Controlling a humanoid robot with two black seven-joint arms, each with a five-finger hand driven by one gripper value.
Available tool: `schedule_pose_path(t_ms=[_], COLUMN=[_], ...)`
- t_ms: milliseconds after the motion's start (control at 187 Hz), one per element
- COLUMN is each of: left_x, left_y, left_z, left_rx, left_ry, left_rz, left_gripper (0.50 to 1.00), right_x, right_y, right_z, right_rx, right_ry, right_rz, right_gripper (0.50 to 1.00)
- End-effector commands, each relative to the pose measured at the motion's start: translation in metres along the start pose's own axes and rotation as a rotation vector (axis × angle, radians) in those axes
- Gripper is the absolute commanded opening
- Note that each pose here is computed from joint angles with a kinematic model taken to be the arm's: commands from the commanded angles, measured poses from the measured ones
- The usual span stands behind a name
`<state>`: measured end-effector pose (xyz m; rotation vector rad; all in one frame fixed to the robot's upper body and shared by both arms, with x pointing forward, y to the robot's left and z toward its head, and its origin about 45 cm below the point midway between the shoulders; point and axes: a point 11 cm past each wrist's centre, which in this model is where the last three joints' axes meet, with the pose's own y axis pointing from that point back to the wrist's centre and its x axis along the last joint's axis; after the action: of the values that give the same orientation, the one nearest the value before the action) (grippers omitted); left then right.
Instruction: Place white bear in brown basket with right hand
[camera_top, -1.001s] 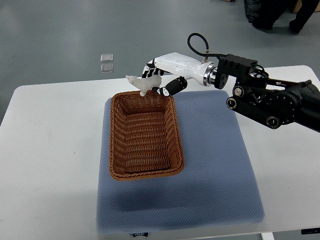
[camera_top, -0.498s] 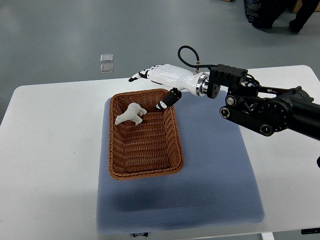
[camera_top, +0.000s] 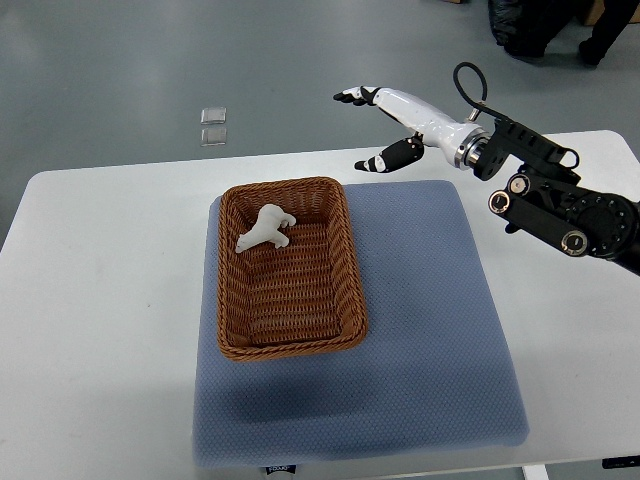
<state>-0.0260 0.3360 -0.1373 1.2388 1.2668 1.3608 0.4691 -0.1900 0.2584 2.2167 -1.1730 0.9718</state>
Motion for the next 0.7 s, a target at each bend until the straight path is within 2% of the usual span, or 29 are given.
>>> schedule_pose_path(t_ms=[0, 300, 696], left_x=[0.0, 0.0, 0.0], left_y=[0.0, 0.0, 0.0], left_z=[0.0, 0.0, 0.0], left_rx=[0.0, 0.0, 0.0], left_ry=[0.0, 0.0, 0.0], left_rz=[0.0, 0.0, 0.0], left_gripper=[1.0, 1.0, 1.0], right_x=[0.011, 0.02, 0.016], right_y=[0.011, 0.042, 0.06], right_z=[0.025, 0.092, 0.122], right_rx=[-0.077, -0.271, -0.341], right_ry=[-0.182, -0.668, -1.049], right_rz=[0.073, 0.287, 0.455], right_gripper=[0.893, 0.913, 0.924])
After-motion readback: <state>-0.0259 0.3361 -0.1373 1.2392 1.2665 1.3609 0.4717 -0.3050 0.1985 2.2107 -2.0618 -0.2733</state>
